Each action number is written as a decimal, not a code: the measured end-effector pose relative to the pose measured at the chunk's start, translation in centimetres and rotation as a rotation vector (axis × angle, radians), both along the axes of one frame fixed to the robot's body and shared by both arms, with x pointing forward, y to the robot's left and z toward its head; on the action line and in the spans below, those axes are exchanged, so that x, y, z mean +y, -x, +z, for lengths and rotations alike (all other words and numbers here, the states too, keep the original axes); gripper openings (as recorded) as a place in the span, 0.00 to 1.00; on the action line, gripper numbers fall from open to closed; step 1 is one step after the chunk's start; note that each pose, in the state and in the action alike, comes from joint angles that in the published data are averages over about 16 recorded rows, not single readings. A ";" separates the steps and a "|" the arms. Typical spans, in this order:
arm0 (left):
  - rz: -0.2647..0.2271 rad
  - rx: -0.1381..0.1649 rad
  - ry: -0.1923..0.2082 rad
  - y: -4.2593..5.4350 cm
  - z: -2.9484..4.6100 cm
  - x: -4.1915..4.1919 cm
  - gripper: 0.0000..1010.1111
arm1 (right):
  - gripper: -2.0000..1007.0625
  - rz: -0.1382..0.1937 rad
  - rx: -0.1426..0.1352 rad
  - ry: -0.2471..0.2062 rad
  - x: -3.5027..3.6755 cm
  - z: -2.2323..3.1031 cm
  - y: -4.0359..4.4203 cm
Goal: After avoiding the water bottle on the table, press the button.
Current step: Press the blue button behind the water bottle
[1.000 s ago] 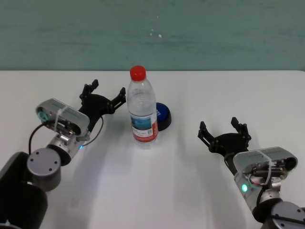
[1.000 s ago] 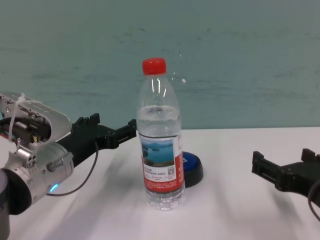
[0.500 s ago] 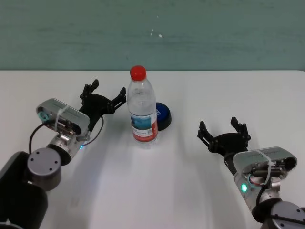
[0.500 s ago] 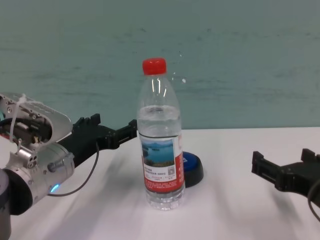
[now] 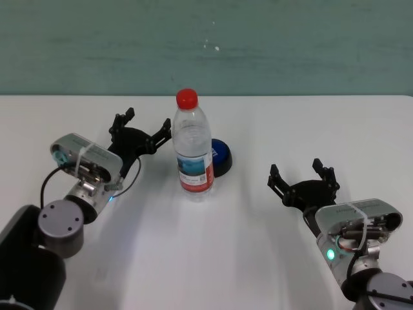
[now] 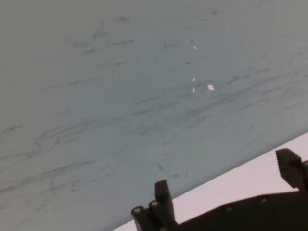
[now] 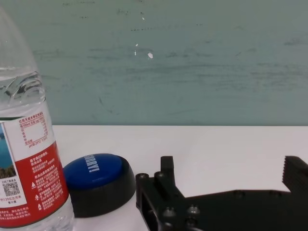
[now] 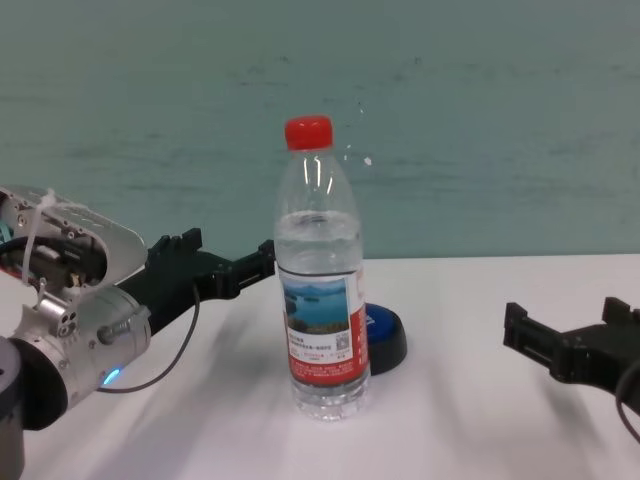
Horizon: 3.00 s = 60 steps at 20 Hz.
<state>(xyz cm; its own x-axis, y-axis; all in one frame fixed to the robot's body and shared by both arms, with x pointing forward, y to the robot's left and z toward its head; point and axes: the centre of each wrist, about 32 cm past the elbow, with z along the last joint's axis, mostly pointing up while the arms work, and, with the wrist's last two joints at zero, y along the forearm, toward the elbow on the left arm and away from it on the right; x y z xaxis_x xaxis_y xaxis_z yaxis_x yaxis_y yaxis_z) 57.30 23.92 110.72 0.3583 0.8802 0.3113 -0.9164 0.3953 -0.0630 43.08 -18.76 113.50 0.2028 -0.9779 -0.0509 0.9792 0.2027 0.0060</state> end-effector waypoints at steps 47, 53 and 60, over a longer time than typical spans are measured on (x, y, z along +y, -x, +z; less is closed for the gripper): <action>0.098 0.018 0.038 0.70 0.26 2.64 1.00 | 1.00 0.000 0.000 0.000 0.00 0.00 0.00; 0.122 0.015 0.056 2.10 0.52 3.92 1.00 | 1.00 0.000 0.000 0.000 0.00 0.00 0.00; 0.134 0.015 0.087 4.49 0.83 5.05 1.00 | 1.00 0.000 0.000 0.000 0.00 0.00 0.00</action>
<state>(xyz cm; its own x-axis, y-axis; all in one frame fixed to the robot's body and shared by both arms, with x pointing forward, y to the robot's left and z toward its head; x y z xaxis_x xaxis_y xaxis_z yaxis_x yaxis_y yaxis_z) 52.81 28.96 111.55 0.2399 0.9437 0.2276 -0.9617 0.2630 -0.0771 43.08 -18.76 113.50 0.2028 -0.9779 -0.0509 0.9792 0.2027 0.0060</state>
